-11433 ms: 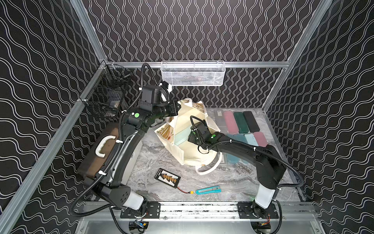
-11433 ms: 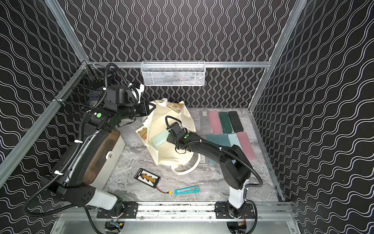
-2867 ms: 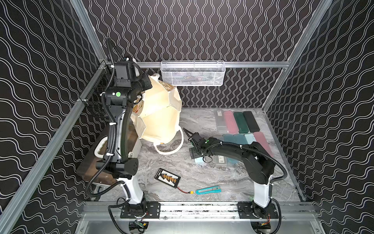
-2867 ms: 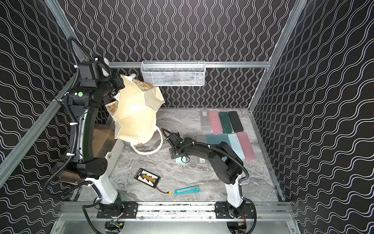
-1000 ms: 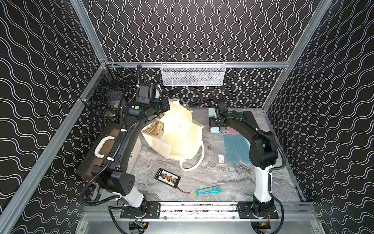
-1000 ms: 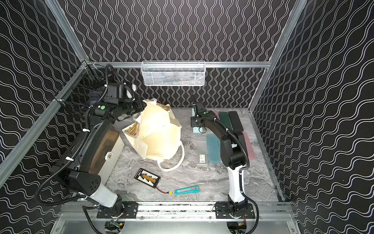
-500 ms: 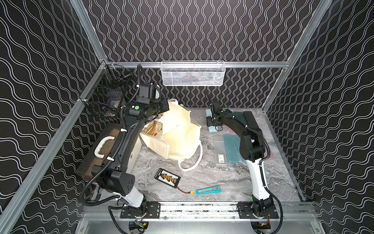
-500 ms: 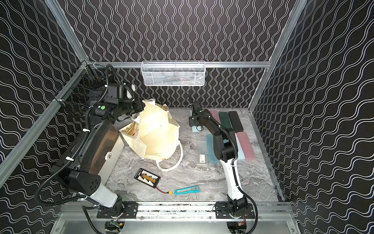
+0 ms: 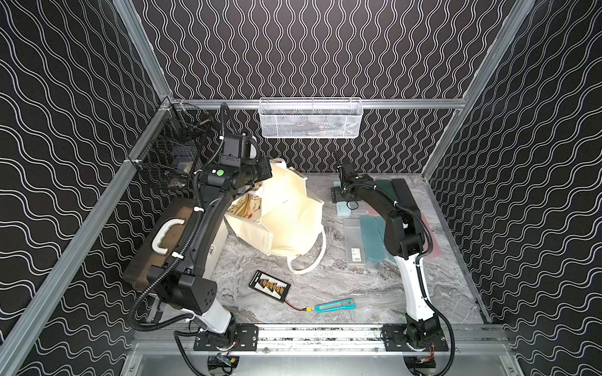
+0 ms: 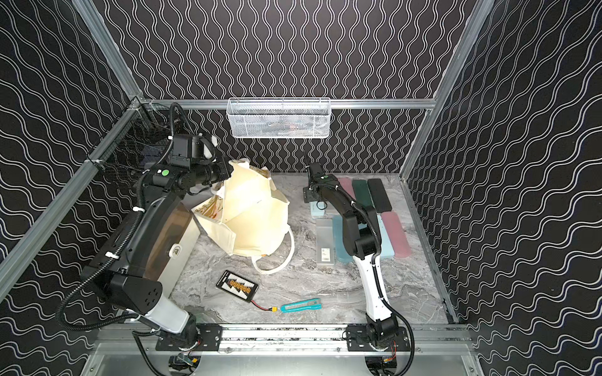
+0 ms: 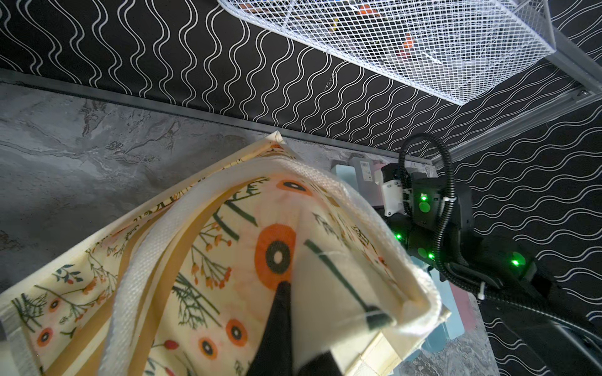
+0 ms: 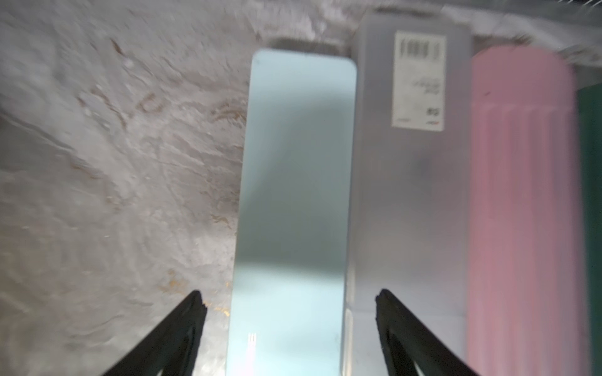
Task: Take out the pencil case from the canvas bag
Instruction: Place the pencil case at the center of the board, then place the canvas bag at the center of the board.
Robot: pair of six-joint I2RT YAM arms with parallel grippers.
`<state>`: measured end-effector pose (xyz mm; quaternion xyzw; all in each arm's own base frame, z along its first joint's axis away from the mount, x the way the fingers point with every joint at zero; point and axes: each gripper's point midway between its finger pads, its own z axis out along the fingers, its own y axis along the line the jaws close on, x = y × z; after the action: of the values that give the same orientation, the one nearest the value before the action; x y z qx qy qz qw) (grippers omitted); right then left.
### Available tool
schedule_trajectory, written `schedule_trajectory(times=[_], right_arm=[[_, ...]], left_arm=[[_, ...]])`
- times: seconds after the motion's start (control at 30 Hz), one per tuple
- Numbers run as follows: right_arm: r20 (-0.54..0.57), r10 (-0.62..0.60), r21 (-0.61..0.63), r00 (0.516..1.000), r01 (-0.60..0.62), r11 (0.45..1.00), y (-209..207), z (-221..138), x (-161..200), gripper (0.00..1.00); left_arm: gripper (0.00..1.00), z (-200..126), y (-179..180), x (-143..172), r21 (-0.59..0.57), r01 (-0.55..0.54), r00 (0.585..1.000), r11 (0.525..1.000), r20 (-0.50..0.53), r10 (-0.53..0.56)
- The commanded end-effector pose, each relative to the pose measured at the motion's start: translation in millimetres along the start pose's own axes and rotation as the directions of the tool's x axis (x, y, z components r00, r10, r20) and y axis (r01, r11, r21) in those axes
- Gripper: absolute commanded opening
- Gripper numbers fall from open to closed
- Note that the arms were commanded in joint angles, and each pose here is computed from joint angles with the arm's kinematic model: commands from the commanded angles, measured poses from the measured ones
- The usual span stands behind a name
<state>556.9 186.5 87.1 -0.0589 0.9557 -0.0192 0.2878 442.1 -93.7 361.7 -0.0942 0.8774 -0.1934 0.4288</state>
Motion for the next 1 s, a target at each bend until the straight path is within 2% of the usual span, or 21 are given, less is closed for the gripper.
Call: schedule_trajectory(times=[0.0, 0.23, 0.5, 0.7, 0.83, 0.87, 0.97], right_arm=[[0.062, 0.028, -0.024, 0.998, -0.027, 0.999, -1.8, -33.0, -17.9, 0.82], [0.225, 0.177, -0.169, 0.958, -0.14, 0.976, -5.3, -130.6, -24.6, 0.8], [0.33, 0.342, -0.339, 0.88, -0.228, 0.913, -19.1, -224.2, 8.2, 0.81], [0.354, 0.444, -0.462, 0.823, -0.259, 0.848, -26.0, -281.3, 31.7, 0.84], [0.348, 0.513, -0.522, 0.785, -0.293, 0.801, -31.9, -308.0, 45.1, 0.85], [0.324, 0.52, -0.525, 0.79, -0.307, 0.794, -30.9, -301.7, 53.7, 0.85], [0.258, 0.573, -0.598, 0.778, -0.337, 0.727, -22.3, -307.6, 63.0, 0.85]], left_arm=[[0.0, -11.1, -12.0, -18.7, 0.041, -0.007, 0.998, 0.999, 0.067, 0.004], [0.0, -20.8, -29.0, -43.8, 0.105, 0.065, 0.989, 0.992, 0.125, -0.078], [0.0, -27.1, -45.2, -73.9, 0.106, 0.171, 0.957, 0.979, 0.219, -0.191], [0.0, -32.2, -68.4, -83.9, 0.077, 0.218, 0.922, 0.973, 0.311, -0.231], [0.0, -41.0, -65.9, -87.3, 0.016, 0.307, 0.871, 0.952, 0.398, -0.288], [0.0, -42.2, -65.8, -87.4, 0.014, 0.326, 0.86, 0.945, 0.412, -0.303], [0.0, -44.8, -68.9, -85.3, 0.006, 0.378, 0.829, 0.926, 0.444, -0.341]])
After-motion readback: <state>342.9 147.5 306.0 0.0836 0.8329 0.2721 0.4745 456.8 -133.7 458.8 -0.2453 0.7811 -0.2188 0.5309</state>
